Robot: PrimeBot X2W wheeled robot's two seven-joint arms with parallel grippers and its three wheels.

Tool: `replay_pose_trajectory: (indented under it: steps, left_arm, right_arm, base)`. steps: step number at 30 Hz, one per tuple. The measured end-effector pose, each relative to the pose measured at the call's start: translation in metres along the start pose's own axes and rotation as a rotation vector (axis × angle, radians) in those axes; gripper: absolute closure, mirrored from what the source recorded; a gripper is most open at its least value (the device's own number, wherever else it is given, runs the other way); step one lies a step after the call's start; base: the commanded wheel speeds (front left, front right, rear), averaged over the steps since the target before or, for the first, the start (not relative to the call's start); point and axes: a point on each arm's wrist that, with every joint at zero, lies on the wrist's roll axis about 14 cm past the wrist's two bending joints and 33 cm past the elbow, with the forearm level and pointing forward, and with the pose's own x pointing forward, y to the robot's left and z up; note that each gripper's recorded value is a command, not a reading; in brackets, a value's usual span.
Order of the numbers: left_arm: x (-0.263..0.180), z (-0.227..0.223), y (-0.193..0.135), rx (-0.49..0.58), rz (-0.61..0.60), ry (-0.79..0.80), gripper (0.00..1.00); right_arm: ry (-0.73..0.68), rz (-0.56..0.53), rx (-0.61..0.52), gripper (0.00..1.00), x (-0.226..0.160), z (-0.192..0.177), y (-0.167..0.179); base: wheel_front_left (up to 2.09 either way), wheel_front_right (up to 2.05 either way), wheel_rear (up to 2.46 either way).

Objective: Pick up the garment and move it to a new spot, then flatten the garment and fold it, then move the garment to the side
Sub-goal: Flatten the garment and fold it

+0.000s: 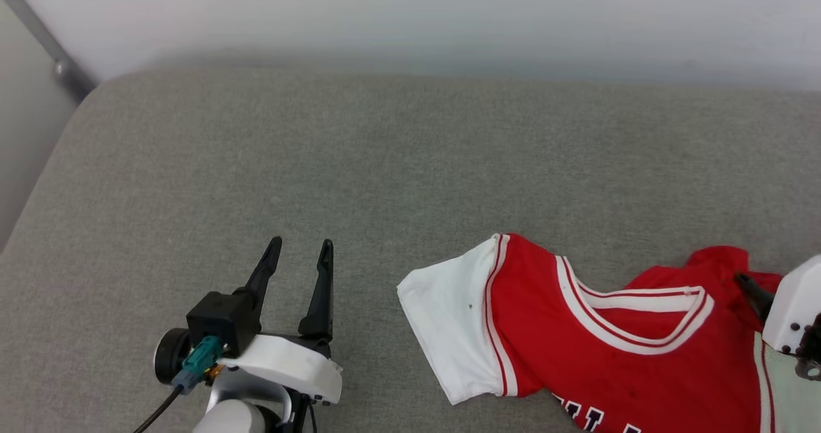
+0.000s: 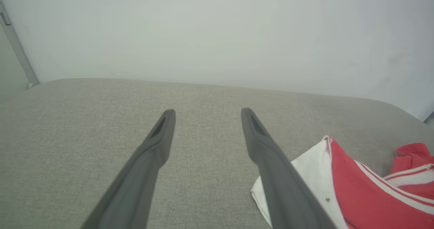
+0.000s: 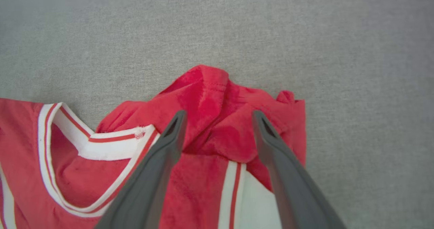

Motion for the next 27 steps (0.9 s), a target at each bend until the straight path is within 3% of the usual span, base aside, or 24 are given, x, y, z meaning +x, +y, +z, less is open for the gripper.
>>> replay_pose_trajectory:
  steps: [8, 9, 10, 11, 18, 27]
  left_arm:
    - [0.010, -0.018, 0.016, -0.003, 0.043, 0.034, 0.00]
    - [0.011, -0.021, 0.017, -0.004, 0.049, 0.041, 0.00]
    - [0.011, -0.023, 0.019, -0.003, 0.053, 0.045, 0.00]
    - [0.011, -0.024, 0.020, -0.004, 0.057, 0.047, 0.00]
    - [0.015, -0.027, 0.019, -0.002, 0.047, 0.051, 0.00]
    - [0.016, -0.027, 0.016, -0.005, 0.040, 0.045, 0.00]
  right_arm:
    - [0.299, 0.030, -0.009, 0.00, 0.047, -0.035, 0.022]
    - [0.341, 0.035, -0.005, 0.27, 0.050, -0.043, 0.025]
    - [0.367, 0.040, 0.000, 0.75, 0.051, -0.045, 0.027]
    - [0.381, 0.044, 0.008, 1.00, 0.053, -0.046, 0.029]
    - [0.325, 0.073, -0.027, 1.00, 0.056, -0.030, 0.041]
    - [-0.028, 0.228, -0.204, 1.00, 0.055, 0.072, 0.115]
  base:
    - [0.00, 0.00, 0.00]
    - [0.00, 0.00, 0.00]
    - [0.00, 0.00, 0.00]
    - [0.00, 0.00, 0.00]
    - [0.00, 0.00, 0.00]
    - [0.00, 0.00, 0.00]
